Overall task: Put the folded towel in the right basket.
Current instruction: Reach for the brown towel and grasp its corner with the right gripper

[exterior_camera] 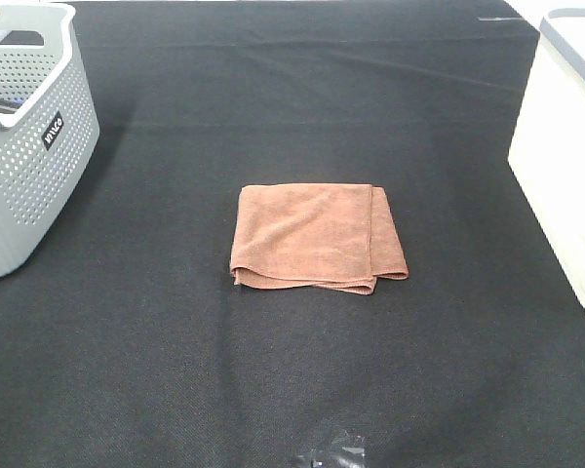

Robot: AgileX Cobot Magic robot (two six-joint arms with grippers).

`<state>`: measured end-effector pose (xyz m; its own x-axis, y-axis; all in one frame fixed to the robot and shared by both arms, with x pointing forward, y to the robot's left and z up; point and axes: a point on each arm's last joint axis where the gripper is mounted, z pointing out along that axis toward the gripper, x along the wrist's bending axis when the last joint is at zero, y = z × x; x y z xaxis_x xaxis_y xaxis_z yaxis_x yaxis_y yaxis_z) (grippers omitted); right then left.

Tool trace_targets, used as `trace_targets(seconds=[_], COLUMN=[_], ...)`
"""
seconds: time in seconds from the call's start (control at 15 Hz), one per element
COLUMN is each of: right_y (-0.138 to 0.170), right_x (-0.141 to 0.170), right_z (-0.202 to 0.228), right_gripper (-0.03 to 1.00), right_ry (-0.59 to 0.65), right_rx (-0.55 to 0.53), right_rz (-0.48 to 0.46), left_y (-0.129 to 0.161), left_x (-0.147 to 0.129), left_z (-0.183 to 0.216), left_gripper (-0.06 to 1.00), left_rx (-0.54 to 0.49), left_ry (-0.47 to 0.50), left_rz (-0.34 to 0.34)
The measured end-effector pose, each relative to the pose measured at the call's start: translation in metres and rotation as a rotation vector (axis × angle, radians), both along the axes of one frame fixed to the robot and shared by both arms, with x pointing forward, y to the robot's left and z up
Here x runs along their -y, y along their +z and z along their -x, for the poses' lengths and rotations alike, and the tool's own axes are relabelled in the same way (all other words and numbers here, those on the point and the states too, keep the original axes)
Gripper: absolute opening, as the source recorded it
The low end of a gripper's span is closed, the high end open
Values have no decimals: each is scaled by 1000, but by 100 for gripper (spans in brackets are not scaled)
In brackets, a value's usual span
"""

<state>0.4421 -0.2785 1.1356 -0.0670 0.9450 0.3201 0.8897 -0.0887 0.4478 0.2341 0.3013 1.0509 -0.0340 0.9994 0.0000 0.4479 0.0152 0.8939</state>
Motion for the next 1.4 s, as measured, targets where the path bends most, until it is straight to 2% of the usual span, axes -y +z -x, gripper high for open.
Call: trace_targets(seconds=[0.2, 0.33, 0.53, 0.6, 0.93, 1.2, 1.4], right_y=[-7, -41, -92, -92, -168, -216, -237], right_x=[-31, -69, -81, -81, -92, -92, -91], right_z=[-64, -115, -160, -160, -206, -219, -222], right_gripper=[96, 96, 96, 96, 96, 96, 96], right_ry=[112, 197, 187, 187, 122, 79, 65], right_rx=[-10, -100, -216, -216, -288, -325, -344], right_rz=[-14, -12, -9, -9, -53, -38, -16], left_y=[0, 0, 0, 0, 0, 0, 0], left_x=[0, 0, 0, 0, 0, 0, 0], left_z=[0, 0, 0, 0, 0, 0, 0], left_gripper=[99, 99, 99, 99, 99, 99, 99], left_rx=[0, 0, 0, 0, 0, 0, 0], left_ry=[0, 0, 0, 0, 0, 0, 0], left_rz=[0, 0, 0, 0, 0, 0, 0])
